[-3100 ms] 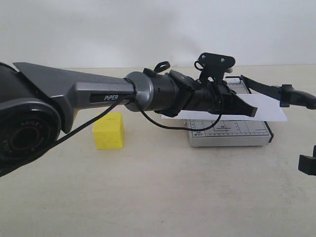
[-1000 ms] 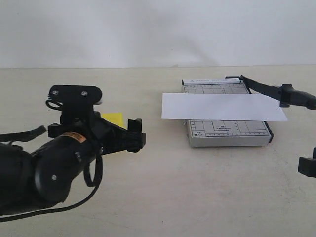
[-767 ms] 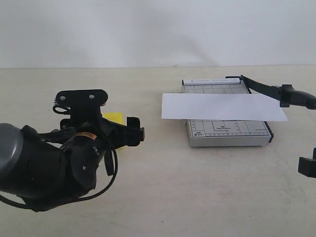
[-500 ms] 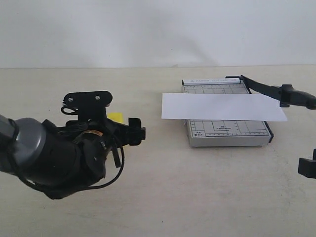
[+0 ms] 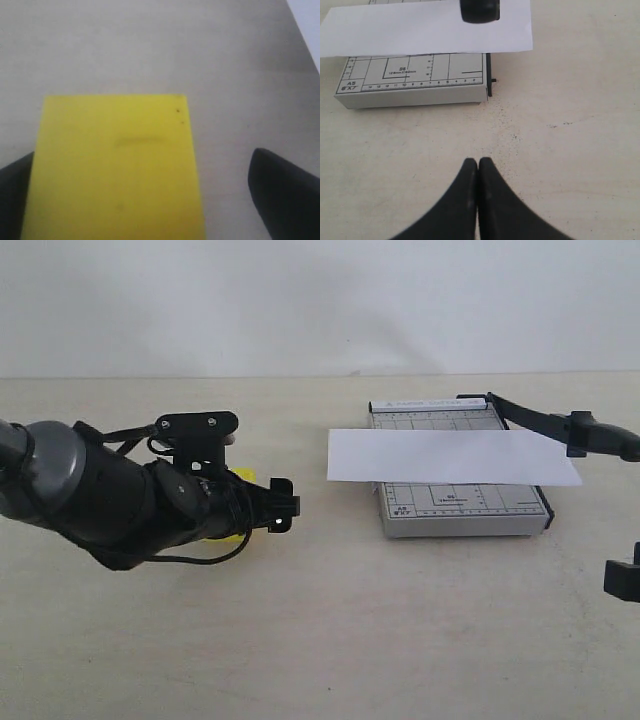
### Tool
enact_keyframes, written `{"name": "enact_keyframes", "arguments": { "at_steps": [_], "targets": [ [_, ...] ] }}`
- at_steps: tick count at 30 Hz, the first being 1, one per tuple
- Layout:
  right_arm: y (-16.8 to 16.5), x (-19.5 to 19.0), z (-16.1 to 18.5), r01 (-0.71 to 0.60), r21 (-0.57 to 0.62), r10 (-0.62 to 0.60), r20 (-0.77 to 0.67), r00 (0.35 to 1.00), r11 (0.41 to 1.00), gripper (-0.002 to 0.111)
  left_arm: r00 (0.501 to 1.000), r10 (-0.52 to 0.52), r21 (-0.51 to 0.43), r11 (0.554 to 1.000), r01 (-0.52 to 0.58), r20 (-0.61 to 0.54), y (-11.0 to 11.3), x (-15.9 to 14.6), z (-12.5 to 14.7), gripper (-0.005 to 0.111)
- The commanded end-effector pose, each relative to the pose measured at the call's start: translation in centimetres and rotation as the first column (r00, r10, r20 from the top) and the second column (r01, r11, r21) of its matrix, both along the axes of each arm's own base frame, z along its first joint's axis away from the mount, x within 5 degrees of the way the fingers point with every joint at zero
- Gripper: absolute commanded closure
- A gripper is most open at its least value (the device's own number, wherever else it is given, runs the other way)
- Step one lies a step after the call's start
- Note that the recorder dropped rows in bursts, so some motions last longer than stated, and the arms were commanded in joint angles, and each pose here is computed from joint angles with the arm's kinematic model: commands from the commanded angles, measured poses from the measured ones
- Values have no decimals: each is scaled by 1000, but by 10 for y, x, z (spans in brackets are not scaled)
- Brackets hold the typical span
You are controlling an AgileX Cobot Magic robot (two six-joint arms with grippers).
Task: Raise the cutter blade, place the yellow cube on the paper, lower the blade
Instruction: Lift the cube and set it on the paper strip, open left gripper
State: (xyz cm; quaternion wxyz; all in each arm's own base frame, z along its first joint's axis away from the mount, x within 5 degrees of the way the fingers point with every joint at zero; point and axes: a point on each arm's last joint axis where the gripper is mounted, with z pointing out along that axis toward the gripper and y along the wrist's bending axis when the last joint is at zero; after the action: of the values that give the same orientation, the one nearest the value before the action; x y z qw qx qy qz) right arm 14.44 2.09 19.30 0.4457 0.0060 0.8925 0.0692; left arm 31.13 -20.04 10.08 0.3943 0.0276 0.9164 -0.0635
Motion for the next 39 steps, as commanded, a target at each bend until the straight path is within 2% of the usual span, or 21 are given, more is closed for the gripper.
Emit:
{"name": "enact_keyframes", "arguments": {
  "at_steps": [1, 5, 6, 11, 16, 19, 22, 25, 28, 31, 35, 39],
  "targets": [
    [0, 1, 2, -3, -4, 3, 13, 1000, 1000, 108, 999, -23, -23, 999, 22, -32, 0, 6, 2, 22],
    [0, 1, 2, -3, -4, 3, 13, 1000, 1000, 108, 998, -54, -6, 999, 54, -34, 0, 9, 3, 55],
    [0, 1, 2, -3, -4, 3, 13, 1000, 1000, 108, 996, -80, 10, 997, 80, -39, -1, 8, 3, 67],
    [0, 1, 2, -3, -4, 3, 13, 1000, 1000, 108, 983, -168, 35, 985, 171, -75, -4, 4, 2, 103],
    [0, 1, 2, -3, -4, 3, 10, 1000, 1000, 108, 975, -217, -5, 976, 217, -47, -7, 0, 28, 102],
    [0, 1, 2, -3, -4, 3, 12, 1000, 1000, 108, 973, -231, -25, 973, 231, 19, -7, -1, 55, 102],
    [0, 1, 2, -3, -4, 3, 14, 1000, 1000, 108, 948, -310, -25, 950, 312, 73, -7, -8, 85, 102],
    [0, 1, 2, -3, -4, 3, 14, 1000, 1000, 108, 899, -434, -68, 896, 438, 63, -10, -23, 109, 102],
    [0, 1, 3, -2, -3, 2, 20, 1000, 1000, 108, 827, -562, -129, 820, 558, 7, -14, -40, 119, 102],
    [0, 2, 4, -1, -1, 1, 41, 999, 1000, 108, 798, -603, -143, 791, 595, -15, -15, -45, 120, 102],
    [0, 3, 5, 3, 3, -3, 52, 999, 1000, 108, 769, -639, -103, 765, 636, 0, -29, -27, 123, 102],
    [0, 3, 5, 3, 3, -3, 49, 999, 1000, 108, 679, -734, -113, 674, 730, 4, -71, 16, 135, 102]
  ]
}}
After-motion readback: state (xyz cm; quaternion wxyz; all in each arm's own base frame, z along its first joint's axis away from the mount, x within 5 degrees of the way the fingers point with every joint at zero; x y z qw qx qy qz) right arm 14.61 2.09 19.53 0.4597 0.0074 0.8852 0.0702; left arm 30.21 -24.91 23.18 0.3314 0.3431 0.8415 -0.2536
